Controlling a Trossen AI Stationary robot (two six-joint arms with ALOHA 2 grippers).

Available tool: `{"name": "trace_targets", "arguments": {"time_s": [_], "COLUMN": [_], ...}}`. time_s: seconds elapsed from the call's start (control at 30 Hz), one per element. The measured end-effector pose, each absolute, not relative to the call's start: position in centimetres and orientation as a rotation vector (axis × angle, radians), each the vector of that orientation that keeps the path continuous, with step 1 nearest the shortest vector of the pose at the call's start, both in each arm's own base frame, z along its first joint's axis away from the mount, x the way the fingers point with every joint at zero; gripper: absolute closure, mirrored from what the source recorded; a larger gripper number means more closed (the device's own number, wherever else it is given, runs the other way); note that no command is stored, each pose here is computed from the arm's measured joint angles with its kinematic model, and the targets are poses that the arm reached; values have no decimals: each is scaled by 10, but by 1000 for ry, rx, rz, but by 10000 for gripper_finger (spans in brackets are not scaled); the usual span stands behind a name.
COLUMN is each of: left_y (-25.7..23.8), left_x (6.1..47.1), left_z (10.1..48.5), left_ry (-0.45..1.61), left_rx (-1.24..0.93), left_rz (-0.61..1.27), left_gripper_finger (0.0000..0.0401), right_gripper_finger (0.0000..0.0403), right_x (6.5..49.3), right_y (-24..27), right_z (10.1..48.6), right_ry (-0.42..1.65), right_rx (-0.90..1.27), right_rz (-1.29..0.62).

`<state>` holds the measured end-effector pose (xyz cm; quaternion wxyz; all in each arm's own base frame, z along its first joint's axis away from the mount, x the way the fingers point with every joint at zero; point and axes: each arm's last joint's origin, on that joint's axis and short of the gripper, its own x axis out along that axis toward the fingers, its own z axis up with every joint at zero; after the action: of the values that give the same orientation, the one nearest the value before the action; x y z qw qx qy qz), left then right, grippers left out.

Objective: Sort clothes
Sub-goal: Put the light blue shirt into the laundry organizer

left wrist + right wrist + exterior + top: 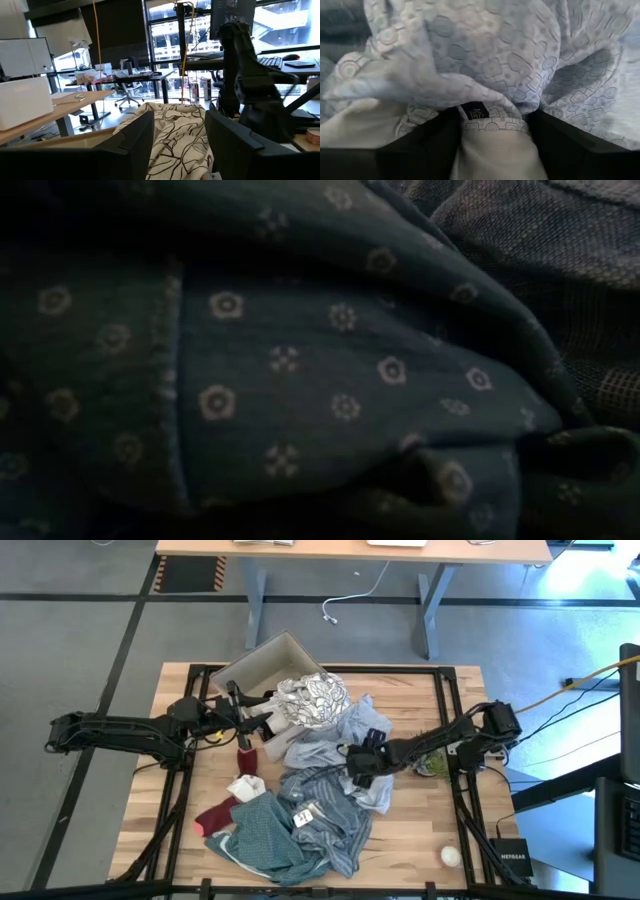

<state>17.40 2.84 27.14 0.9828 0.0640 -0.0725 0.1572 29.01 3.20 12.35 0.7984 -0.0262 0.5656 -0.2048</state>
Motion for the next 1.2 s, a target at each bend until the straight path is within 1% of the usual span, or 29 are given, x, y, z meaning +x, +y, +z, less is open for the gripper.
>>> {"name": "trace_targets", "arguments": {"time_s": [0.13,0.27,0.37,0.47,0.6,0.63,0.7,0.83,0.97,1.2], "left_y": [28,28,28,28,28,28,28,28,28,28], "left_x": [174,174,174,174,174,174,174,174,174,174], "left_z": [271,271,271,271,271,271,271,271,271,271], "left_ry": [-145,-145,-148,-148,-148,-148,-147,-147,-147,-147], "left_rx": [129,126,113,108,114,113,113,113,114,118], "left_rz": [316,316,314,314,315,315,314,315,314,315], "left_gripper_finger": [230,230,230,230,230,230,230,230,230,230], "right_gripper_finger": [150,152,176,236,352,373,377,359,378,378], "right_x": [287,285,285,286,288,288,289,290,289,283], "right_y": [25,20,21,22,22,22,21,21,24,39], "right_z": [110,105,105,105,104,104,104,104,104,121], "right_ry": [1134,1109,1112,1110,1082,1072,1058,1050,1051,1003], "right_rx": [49,70,57,58,57,51,41,43,11,-50], "right_rz": [-392,-394,-371,-350,-356,-370,-387,-392,-380,-330]}}
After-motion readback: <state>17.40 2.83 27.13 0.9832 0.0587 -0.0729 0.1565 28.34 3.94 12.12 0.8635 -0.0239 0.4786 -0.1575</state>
